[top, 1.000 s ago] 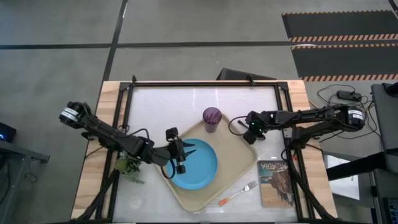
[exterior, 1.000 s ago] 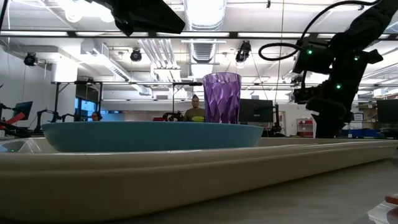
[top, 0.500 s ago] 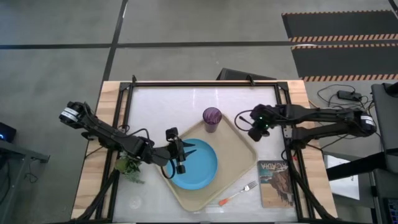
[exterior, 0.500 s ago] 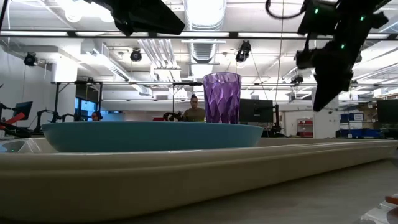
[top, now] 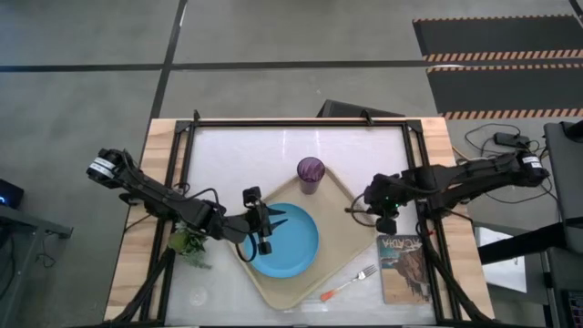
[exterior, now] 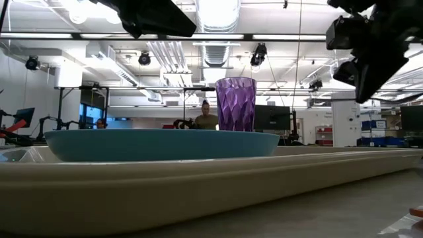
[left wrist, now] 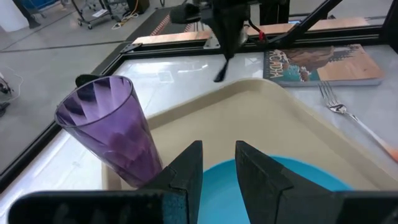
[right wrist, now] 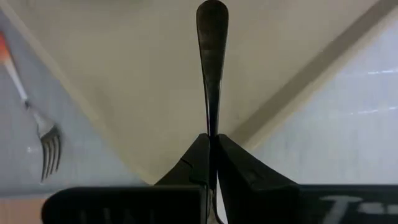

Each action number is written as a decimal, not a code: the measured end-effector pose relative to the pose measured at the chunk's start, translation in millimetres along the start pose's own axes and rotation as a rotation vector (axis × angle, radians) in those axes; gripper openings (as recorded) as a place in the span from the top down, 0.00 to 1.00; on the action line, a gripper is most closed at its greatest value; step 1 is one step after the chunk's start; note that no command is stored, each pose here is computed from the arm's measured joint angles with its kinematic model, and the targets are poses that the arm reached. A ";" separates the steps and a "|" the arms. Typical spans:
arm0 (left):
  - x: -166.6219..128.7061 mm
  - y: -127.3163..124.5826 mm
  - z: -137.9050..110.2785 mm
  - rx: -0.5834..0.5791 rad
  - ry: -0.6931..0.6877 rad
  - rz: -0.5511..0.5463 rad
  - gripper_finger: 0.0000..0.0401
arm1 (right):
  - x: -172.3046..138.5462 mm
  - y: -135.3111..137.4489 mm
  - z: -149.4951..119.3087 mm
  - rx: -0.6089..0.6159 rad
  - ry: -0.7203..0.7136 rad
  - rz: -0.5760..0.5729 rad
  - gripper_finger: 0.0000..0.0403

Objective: Pick and place plate/cup/fork/spoon on tray
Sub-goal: Put the spoon beside the blue plate on the light brown tray, then put the fork beside the black spoon on the light brown tray

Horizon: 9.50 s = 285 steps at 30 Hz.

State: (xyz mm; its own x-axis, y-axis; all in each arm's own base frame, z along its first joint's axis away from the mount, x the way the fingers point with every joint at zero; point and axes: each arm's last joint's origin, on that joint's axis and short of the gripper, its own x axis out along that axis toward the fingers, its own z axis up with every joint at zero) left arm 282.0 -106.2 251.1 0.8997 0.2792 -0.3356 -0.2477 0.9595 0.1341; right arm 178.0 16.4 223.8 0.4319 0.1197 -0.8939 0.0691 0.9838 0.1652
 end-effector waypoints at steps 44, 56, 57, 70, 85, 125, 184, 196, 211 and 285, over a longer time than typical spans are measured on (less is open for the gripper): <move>-59.9 39.8 6.9 -0.035 -0.176 -0.023 0.81 | 117.3 38.3 88.0 -1.725 0.651 0.082 0.98; -59.7 39.7 6.1 -0.032 -0.173 -0.023 0.81 | 113.0 41.6 96.0 -1.652 0.546 -0.008 0.78; -59.7 39.7 6.1 -0.032 -0.173 -0.023 0.81 | 110.2 42.3 96.8 -1.634 0.543 -0.021 0.76; -59.5 39.5 4.7 -0.028 -0.165 -0.023 0.81 | 69.5 30.8 99.1 -0.043 0.231 -0.356 0.90; -59.3 39.6 4.3 -0.025 -0.163 -0.022 0.81 | 94.5 14.5 48.1 0.698 -0.081 -0.366 0.98; -59.5 39.8 4.0 -0.020 -0.160 -0.022 0.81 | 136.1 12.8 58.8 0.519 -0.220 -0.436 0.98; -59.6 39.8 4.0 -0.020 -0.160 -0.022 0.81 | 134.9 27.6 55.8 0.442 -0.143 -0.451 0.98; -59.6 39.8 4.0 -0.020 -0.160 -0.022 0.81 | 134.4 19.5 58.2 0.345 -0.208 -0.634 0.98; -59.6 39.9 4.0 -0.019 -0.160 -0.022 0.81 | 150.5 18.5 59.4 0.335 -0.201 -0.569 0.98; -91.0 62.5 25.2 0.086 -0.289 -0.009 0.81 | 106.9 218.1 38.2 1.544 0.129 -0.245 0.75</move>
State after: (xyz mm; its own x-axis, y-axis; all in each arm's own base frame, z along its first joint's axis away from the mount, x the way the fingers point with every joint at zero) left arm 193.7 -72.5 313.4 0.9698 0.2364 -0.0593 -0.2189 0.9518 0.2150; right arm 273.6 238.7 180.1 0.2017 0.0733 -0.9767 0.9765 -0.0920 0.1947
